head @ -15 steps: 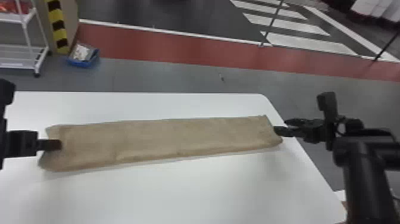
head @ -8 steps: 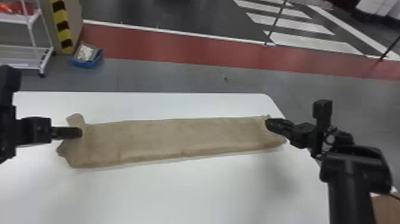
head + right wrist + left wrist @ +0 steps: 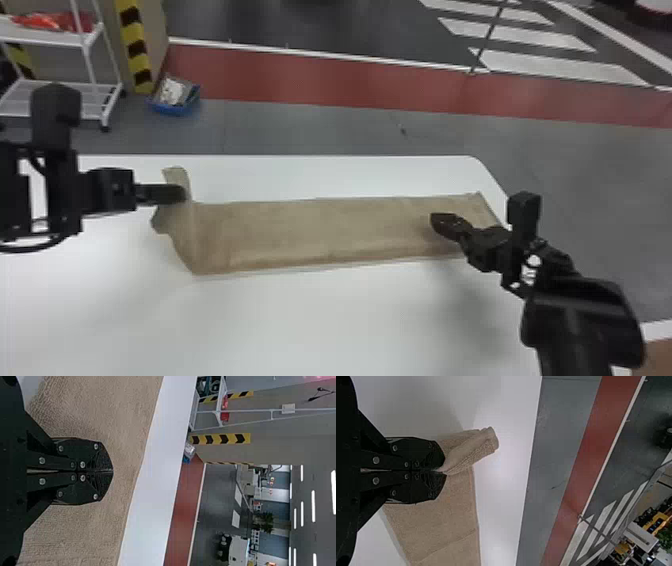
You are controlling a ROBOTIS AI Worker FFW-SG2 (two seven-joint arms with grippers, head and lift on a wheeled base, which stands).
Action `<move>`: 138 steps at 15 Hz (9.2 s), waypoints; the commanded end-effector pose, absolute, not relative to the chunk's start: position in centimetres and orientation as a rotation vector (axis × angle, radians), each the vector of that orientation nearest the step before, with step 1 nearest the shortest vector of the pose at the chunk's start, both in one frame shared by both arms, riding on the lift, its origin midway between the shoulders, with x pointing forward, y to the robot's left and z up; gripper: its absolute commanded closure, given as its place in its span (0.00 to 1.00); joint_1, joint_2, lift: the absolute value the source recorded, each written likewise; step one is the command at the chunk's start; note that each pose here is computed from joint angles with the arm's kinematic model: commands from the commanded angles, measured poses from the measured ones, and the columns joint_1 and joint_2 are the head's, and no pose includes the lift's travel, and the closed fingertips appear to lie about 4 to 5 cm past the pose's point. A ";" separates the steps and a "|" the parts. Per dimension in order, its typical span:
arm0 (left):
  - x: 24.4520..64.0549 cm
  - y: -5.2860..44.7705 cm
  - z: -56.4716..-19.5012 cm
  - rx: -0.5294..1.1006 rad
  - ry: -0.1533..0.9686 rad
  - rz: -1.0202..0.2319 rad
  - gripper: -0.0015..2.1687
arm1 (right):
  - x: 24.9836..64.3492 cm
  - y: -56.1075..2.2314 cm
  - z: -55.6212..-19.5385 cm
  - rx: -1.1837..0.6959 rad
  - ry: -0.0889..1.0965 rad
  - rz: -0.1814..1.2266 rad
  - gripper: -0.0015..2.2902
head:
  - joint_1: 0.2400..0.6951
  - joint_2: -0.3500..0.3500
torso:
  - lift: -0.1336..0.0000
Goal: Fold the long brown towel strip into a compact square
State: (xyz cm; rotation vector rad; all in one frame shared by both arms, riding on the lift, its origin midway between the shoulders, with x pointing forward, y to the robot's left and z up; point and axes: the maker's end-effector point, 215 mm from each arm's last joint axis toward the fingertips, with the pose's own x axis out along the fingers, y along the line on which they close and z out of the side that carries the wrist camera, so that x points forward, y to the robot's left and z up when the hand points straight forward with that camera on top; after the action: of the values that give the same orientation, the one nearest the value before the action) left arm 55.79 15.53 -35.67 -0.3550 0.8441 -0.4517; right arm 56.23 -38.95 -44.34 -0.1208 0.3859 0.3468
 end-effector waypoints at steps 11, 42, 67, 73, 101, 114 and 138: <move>55.9 10.4 -30.5 -0.385 0.753 -0.582 0.80 | 56.1 -29.2 -48.9 -0.057 0.541 0.453 0.82 | 1.00 0.22 | 0.07; 51.9 -8.3 -31.6 -0.229 0.632 -0.687 0.80 | 51.3 -46.2 -36.8 0.114 0.312 0.193 0.81 | 0.98 0.00 | 0.07; 53.5 6.2 -39.5 -0.158 0.576 -0.498 0.01 | 51.8 -27.8 -42.2 0.252 0.609 0.348 0.28 | 1.00 0.01 | 0.07; 53.6 12.4 -40.2 -0.156 0.543 -0.430 0.01 | 53.0 -23.6 -43.1 0.184 0.635 0.326 0.28 | 1.00 0.30 | 0.07; 53.6 12.1 -40.4 -0.188 0.529 -0.448 0.01 | 53.6 -23.1 -43.8 0.176 0.675 0.290 0.36 | 1.00 0.33 | 0.07; 53.4 12.3 -40.7 -0.196 0.543 -0.444 0.01 | 52.2 -22.1 -39.7 0.241 0.650 0.327 0.63 | 1.00 0.36 | 0.07; 53.1 13.0 -40.6 -0.188 0.545 -0.423 0.01 | 52.0 -37.7 -33.6 0.500 0.512 0.235 0.63 | 1.00 0.12 | 0.07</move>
State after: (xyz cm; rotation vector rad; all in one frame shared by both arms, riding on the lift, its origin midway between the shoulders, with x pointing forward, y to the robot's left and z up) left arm 53.08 12.80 -40.58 -0.1872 0.5463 -0.4261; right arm 52.37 -38.22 -35.36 0.4778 0.5229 0.2141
